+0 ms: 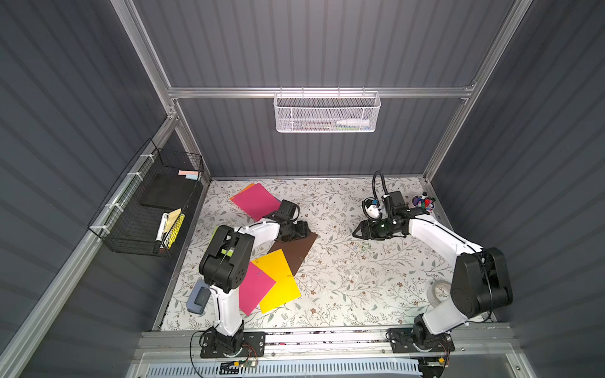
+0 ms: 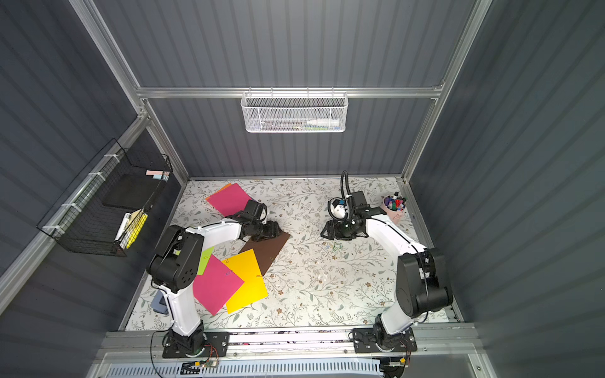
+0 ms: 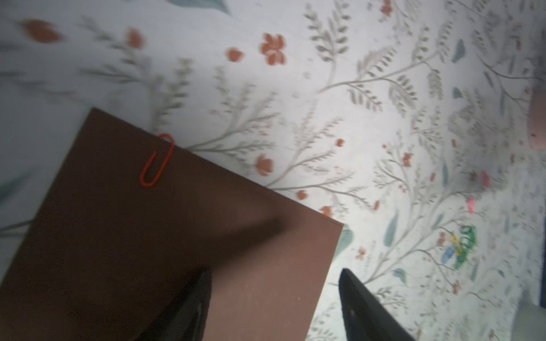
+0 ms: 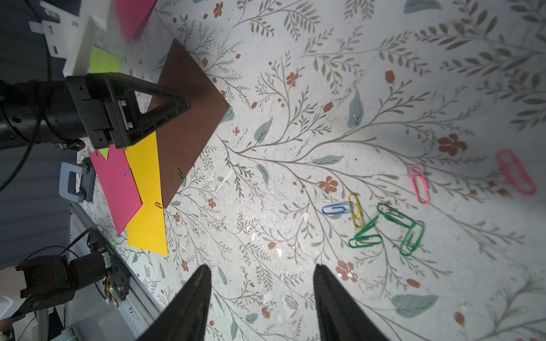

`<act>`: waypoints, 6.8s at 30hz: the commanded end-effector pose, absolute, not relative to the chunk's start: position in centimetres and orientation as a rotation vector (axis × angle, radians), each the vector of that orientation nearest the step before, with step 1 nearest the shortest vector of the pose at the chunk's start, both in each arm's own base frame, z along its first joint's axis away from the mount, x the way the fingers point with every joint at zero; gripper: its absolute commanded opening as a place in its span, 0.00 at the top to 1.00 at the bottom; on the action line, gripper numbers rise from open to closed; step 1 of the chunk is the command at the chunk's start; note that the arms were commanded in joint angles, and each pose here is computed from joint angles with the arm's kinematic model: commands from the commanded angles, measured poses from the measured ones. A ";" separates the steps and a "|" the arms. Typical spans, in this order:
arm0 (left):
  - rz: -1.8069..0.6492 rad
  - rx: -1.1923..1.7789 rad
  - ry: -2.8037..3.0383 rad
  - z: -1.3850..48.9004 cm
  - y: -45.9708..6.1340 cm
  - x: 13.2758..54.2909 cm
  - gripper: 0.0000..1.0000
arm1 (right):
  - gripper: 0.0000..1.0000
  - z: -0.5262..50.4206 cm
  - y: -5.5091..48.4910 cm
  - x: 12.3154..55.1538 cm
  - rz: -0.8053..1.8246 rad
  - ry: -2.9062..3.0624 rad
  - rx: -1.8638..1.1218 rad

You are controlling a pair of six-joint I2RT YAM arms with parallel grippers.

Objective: Unclip the paperclips from the documents
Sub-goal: Move the document to the center of the board, then adjust the document at the center of the board, then pick up the document from the center of the board.

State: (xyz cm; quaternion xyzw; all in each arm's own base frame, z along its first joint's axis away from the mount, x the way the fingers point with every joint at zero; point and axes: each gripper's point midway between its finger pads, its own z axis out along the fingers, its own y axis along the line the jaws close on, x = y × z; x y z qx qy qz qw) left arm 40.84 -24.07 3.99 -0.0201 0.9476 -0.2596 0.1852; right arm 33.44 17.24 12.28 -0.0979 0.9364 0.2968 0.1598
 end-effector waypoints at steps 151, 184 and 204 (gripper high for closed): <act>-1.247 0.341 2.210 16.1 -24.7 36.1 0.08 | 0.79 16.8 28.0 36.9 1.472 2.399 -0.276; -1.438 0.362 2.035 20.1 -26.2 37.0 0.85 | 0.73 17.8 31.2 32.3 1.594 2.319 -0.431; -1.230 0.873 2.073 19.0 -27.5 34.3 1.00 | 0.38 24.1 23.3 31.4 1.248 2.110 -0.753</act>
